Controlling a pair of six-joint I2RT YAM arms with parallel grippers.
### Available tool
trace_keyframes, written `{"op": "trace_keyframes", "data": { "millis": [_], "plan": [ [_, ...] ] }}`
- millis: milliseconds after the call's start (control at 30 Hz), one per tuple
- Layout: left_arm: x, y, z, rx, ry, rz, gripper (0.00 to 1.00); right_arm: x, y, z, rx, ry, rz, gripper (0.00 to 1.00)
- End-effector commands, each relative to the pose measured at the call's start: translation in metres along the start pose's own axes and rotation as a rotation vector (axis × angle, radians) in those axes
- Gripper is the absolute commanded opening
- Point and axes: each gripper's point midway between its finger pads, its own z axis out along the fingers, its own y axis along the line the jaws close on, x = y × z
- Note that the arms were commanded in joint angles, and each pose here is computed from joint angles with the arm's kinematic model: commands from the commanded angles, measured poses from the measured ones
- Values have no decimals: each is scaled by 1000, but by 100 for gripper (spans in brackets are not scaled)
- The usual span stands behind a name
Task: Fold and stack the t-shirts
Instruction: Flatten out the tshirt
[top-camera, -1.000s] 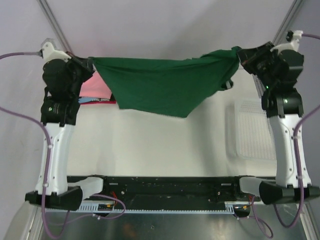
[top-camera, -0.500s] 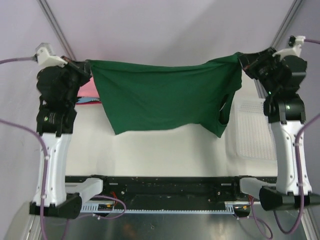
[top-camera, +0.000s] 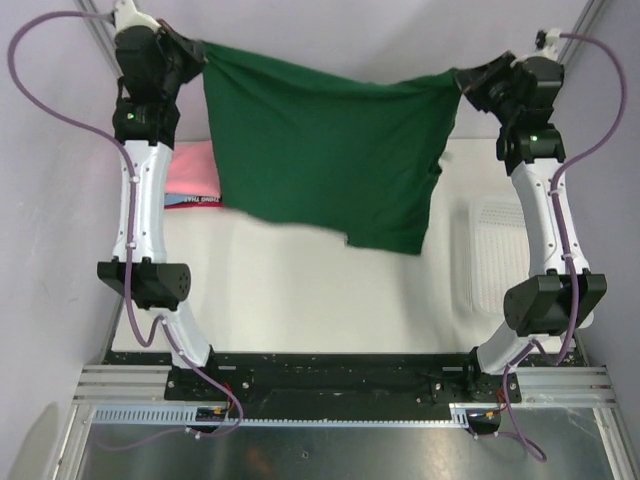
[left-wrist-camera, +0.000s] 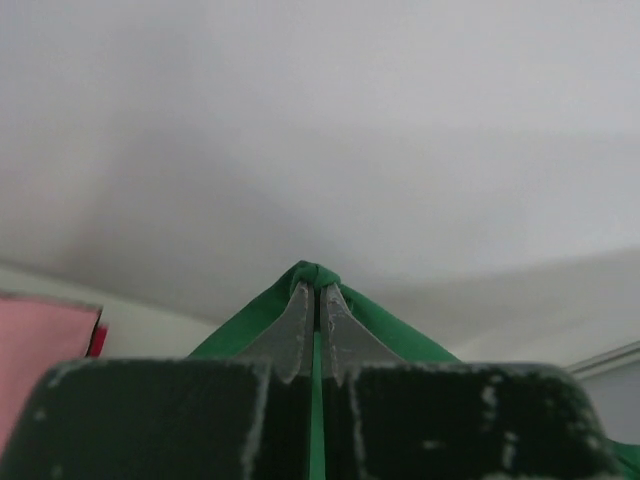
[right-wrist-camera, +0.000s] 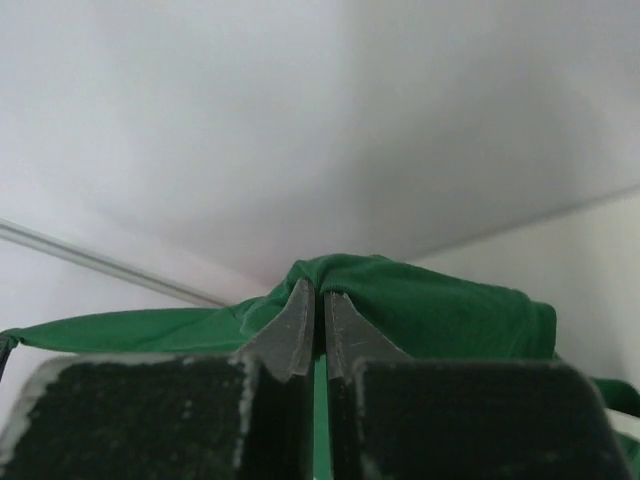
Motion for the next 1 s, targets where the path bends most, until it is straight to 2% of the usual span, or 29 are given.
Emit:
{"op": "trace_keyframes", "data": {
  "millis": [0, 133, 300, 500, 700, 733, 833, 900, 967],
  "plan": [
    [-112, -53, -39, 194, -273, -21, 0, -112, 96, -56, -228, -347, -83, 0],
    [-121, -37, -43, 178, -283, -24, 0, -109, 90, -66, -210, -341, -87, 0],
    [-62, 14, -34, 63, -126, -29, 0, -50, 37, -66, -124, -218, -28, 0],
    [71, 107, -51, -156, 152, -112, 0, 78, -53, -78, 49, 57, 88, 0],
    [231, 209, -109, -419, 464, -217, 0, 220, -135, -118, 245, 358, 180, 1],
    [252, 220, -120, -453, 508, -231, 0, 240, -147, -127, 278, 404, 196, 4],
    [302, 245, -152, -534, 613, -260, 0, 286, -167, -151, 348, 530, 210, 24],
    [320, 254, -167, -559, 657, -266, 2, 304, -169, -163, 372, 589, 182, 38],
    [327, 257, -175, -565, 674, -259, 9, 311, -166, -174, 379, 615, 145, 47]
  ]
}}
